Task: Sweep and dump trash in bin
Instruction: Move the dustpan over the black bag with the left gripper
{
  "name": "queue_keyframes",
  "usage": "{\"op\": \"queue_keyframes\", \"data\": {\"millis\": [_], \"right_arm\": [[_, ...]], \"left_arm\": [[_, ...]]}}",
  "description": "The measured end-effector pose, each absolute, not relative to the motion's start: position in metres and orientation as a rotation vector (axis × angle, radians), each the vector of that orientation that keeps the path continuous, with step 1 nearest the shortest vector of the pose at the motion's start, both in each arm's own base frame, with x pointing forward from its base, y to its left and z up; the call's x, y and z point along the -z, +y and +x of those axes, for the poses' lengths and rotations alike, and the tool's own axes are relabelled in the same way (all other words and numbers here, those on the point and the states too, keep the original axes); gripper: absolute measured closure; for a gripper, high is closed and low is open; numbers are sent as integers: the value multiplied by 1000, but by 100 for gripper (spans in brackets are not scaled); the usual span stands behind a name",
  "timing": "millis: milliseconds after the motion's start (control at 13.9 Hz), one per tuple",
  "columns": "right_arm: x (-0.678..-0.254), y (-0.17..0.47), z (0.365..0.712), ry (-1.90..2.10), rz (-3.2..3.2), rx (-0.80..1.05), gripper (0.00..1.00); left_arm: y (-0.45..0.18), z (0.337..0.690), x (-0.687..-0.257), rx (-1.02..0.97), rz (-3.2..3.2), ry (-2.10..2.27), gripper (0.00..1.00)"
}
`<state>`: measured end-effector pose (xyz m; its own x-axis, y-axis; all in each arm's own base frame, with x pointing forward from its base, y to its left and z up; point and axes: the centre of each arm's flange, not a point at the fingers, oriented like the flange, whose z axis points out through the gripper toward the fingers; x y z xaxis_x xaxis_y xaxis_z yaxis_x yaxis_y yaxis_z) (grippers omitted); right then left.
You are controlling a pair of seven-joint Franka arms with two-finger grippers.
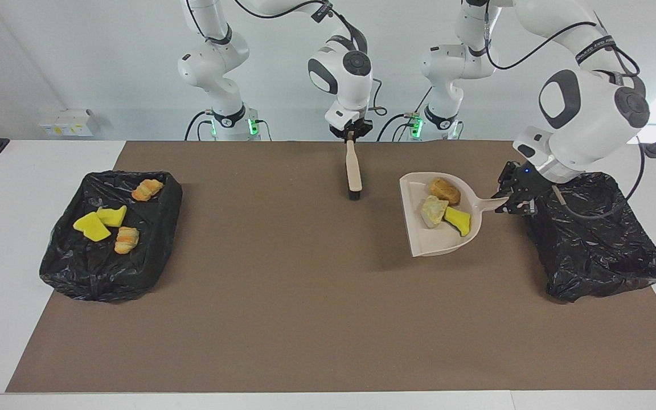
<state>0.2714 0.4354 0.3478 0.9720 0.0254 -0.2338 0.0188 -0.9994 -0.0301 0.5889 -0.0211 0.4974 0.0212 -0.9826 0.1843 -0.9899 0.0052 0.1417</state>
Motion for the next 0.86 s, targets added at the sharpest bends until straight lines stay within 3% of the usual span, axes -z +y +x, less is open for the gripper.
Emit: {"op": "queue_keyframes", "data": {"millis": [360,432,864], "right_arm": [[-369,437,284,-20,-3089,-385,8],[-378,435,293,-4,-3090,-390,0],[-439,405,357,15,-3083,-362,0]], "left_arm": [[60,583,-518,-49,2123,-1966,69],[78,581,-526,-49,2134,-1970,69],[171,562,-555,-22,2183,-2026,69]]}}
